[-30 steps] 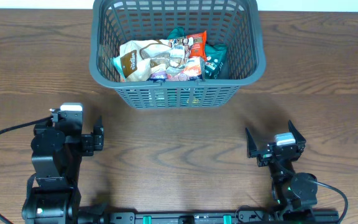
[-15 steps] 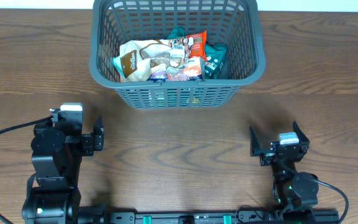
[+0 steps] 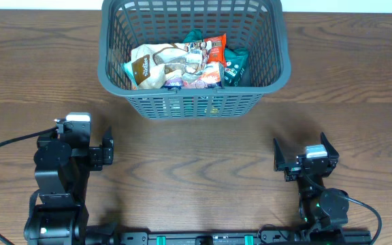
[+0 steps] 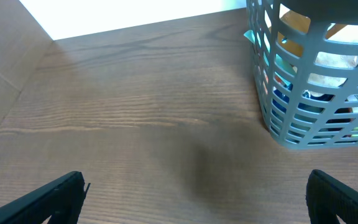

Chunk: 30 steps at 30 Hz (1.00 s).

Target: Pack container

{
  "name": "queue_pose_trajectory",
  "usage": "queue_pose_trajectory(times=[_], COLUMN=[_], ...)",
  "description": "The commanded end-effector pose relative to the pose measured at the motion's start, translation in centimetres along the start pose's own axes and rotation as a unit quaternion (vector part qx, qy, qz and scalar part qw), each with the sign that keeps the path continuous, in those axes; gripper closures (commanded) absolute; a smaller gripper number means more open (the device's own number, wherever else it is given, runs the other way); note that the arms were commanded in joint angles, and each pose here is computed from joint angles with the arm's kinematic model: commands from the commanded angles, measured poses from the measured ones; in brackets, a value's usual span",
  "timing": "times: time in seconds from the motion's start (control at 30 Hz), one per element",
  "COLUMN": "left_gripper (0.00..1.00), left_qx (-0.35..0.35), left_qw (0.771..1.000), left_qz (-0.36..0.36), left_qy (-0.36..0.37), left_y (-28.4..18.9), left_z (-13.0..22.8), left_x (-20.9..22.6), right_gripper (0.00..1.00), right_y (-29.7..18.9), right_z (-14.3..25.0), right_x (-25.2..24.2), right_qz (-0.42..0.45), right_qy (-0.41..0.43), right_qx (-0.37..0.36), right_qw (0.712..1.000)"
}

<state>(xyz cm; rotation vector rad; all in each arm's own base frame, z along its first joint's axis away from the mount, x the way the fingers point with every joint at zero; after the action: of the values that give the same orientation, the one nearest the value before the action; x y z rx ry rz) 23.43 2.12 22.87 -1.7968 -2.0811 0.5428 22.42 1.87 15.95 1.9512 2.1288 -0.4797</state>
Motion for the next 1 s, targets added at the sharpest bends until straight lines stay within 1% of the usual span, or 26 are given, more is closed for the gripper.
queue_pose_trajectory(times=[0.0,0.2,0.23,0.3,0.37,0.43,0.47,0.53,0.67,0.77,0.9,0.97], left_gripper=[0.01,0.01,0.01,0.01,0.01,0.01,0.01,0.01,0.01,0.01,0.01,0.01], left_qx=[-0.001,-0.011,-0.015,-0.027,-0.036,-0.048,-0.059,-0.100,-0.203,-0.248,-0.259,-0.245], left_qw=[1.000,1.000,1.000,0.997,0.989,0.983,0.981,0.977,0.965,0.958,0.958,0.962], left_qz=[-0.006,-0.004,0.010,0.075,0.141,0.176,0.181,0.186,0.163,0.141,0.120,0.120], left_qy=[-0.005,-0.006,-0.006,0.002,0.014,0.020,0.021,0.025,0.020,0.011,0.005,0.007], left_y=[0.0,-0.7,-1.1,-1.9,-2.7,-2.9,-2.7,-2.0,-0.6,0.2,1.2,1.6], left_z=[0.0,-0.1,-0.1,0.1,0.7,1.7,2.0,2.2,2.2,2.9,4.7,5.6], left_x=[0.2,0.2,-0.2,-2.3,-4.4,-5.5,-5.7,-5.9,-5.4,-4.7,-4.0,-4.0], right_gripper=[0.01,0.01,0.01,0.01,0.01,0.00,0.01,0.01,0.01,0.01,0.01,0.01], right_y=[0.0,0.0,0.0,0.0,0.0,0.0,0.0,0.0,0.0,0.0,0.0,0.0], right_z=[0.2,0.2,0.2,0.2,0.2,0.2,0.2,0.2,0.2,0.2,0.2,0.2], right_x=[-0.2,-0.2,-0.2,-0.2,-0.2,-0.2,-0.2,-0.2,-0.2,-0.2,-0.2,-0.2], right_qz=[0.007,0.007,0.007,0.007,0.007,0.007,0.007,0.007,0.007,0.007,0.007,0.007], right_qy=[0.000,0.000,0.000,0.000,0.000,0.000,0.000,0.000,0.000,0.000,0.000,0.000], right_qx=[0.000,0.000,0.000,0.000,0.000,0.000,0.000,0.000,0.000,0.000,0.000,0.000], right_qw=[1.000,1.000,1.000,1.000,1.000,1.000,1.000,1.000,1.000,1.000,1.000,1.000])
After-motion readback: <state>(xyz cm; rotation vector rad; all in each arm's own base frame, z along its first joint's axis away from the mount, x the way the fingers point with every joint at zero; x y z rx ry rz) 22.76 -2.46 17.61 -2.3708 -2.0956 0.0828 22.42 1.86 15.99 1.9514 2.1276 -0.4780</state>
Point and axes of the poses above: each gripper's point midway between its finger pads, its own y axis out along the fingers, its own x axis along the line the jaws close on, z = x × y, the point moved 2 cm from there along -y, back along the fingers, and after that the axes turned 13 degrees about -y, right-handed, at the moved point
